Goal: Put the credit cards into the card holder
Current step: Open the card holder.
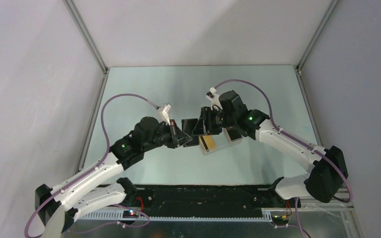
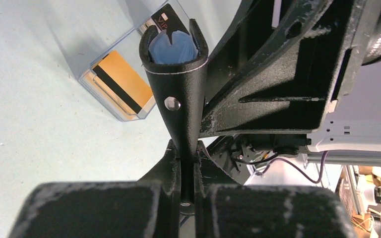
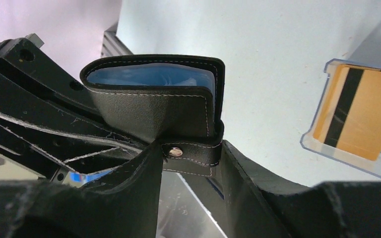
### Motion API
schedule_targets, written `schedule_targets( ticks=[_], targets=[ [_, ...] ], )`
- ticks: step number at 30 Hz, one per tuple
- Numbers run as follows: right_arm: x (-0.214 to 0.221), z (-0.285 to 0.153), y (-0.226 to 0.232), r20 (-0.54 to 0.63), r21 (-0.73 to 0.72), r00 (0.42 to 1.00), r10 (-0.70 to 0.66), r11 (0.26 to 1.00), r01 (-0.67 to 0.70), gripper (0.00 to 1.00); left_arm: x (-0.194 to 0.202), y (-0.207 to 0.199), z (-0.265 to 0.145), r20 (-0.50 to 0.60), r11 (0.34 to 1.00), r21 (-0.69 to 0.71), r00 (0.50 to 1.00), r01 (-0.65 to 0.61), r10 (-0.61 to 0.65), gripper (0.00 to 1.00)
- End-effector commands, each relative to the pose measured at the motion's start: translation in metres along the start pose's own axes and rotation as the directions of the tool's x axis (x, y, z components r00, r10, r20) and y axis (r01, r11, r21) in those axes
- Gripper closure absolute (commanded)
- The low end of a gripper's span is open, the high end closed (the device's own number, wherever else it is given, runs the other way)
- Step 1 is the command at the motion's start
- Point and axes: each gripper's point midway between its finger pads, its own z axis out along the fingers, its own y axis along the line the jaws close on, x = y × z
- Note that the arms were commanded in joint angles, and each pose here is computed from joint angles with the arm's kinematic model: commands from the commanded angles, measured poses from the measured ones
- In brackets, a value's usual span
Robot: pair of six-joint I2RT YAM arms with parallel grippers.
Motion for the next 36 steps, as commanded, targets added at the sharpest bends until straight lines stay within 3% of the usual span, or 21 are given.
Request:
schedule_targets(
  ticks=[1,11,17,25,29,31,36],
  targets=[
    [-0.024,-0.019,-0.037,0.121,0.28,0.989,-0.09,0.958,0.053,0.52,-0.012,-0.028,-0.011,0.048,0.993,0.114,0.999,-0.03,0.024,1.0],
    [-0.026,-0.045,-0.08,0.136,0.552,0.977,-0.162,0.832,0.061,0.52,-0.011,-0.02,-0.007,0.052,0.997,0.077,0.999,0.003,-0.007,1.0],
    [-0.027,-0.047,-0.084,0.13,0.571,0.977,-0.169,0.818,0.066,0.51,-0.012,-0.023,-0.005,0.043,0.997,0.082,0.999,-0.003,-0.001,1.0],
    [-0.041,-0.063,-0.043,0.214,0.309,0.971,-0.103,0.951,0.032,0.48,-0.009,-0.016,-0.004,0.044,0.998,0.059,0.999,0.016,-0.018,1.0],
    [-0.048,-0.085,-0.008,0.275,0.063,0.959,-0.073,0.996,0.057,0.45,-0.01,-0.021,-0.005,0.036,0.997,0.078,0.999,0.018,-0.021,1.0],
    [-0.042,-0.089,0.009,0.244,-0.064,0.969,-0.044,0.996,0.062,0.32,-0.011,-0.026,-0.007,0.035,0.996,0.093,0.999,0.011,-0.014,1.0],
    [-0.037,-0.089,0.028,0.207,-0.183,0.977,-0.059,0.978,0.098,0.19,-0.017,-0.045,-0.015,0.039,0.985,0.173,0.999,-0.019,0.013,1.0]
  ],
)
